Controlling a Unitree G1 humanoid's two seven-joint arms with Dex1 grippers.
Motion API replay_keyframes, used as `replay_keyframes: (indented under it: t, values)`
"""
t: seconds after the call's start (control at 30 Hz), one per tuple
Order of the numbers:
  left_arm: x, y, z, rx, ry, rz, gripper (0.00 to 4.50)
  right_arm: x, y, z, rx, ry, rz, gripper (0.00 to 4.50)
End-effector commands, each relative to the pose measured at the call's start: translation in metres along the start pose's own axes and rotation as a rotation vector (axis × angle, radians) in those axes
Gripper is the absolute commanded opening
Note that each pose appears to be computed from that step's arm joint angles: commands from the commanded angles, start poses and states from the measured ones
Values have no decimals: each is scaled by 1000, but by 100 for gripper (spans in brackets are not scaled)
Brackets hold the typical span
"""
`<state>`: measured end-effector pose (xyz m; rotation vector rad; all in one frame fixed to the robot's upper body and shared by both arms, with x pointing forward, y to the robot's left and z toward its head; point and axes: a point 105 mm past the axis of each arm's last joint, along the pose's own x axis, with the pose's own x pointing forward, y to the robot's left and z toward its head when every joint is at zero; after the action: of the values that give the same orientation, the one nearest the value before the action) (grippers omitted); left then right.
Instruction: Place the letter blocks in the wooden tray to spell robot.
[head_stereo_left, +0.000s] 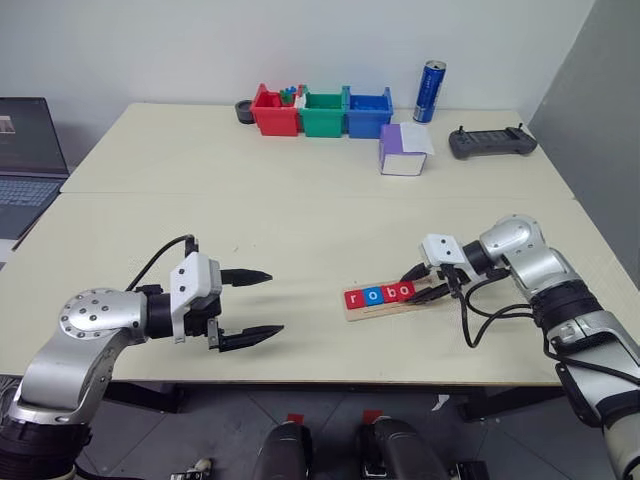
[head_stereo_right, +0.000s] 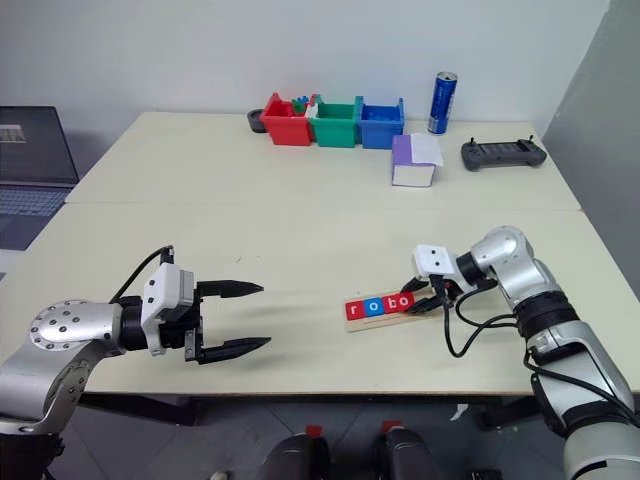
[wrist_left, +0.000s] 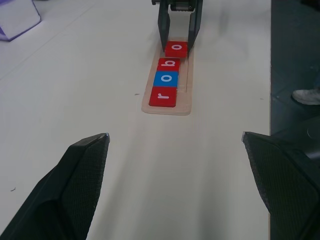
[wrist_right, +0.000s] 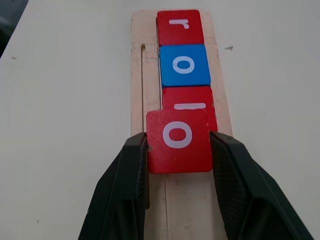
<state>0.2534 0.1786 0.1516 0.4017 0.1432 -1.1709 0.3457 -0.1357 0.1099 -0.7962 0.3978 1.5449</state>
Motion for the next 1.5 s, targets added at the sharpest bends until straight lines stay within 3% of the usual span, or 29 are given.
replay_keyframes:
  t: [0.03,0.97,1.0,1.23,1.37,1.47,1.5]
  values:
    - [-4,0,11,37,-26,19,450,-9,-7,5,-44,21,-3,146]
    - [-10,-2,6,26,-7,38,450,-5,-12,4,-15,39,32,146]
    - [-9,-2,6,26,-7,37,450,-5,-13,4,-14,41,28,218]
    - [-9,-2,6,21,-7,31,450,-26,-19,17,-46,28,-23,448]
    - [-7,0,6,27,-10,18,450,-65,-23,41,-15,-72,-213,448]
    - [-6,0,7,30,-17,7,450,-108,-26,52,151,-282,-515,448]
    - [-5,0,7,30,-20,1,450,-128,-24,41,282,-371,-682,448]
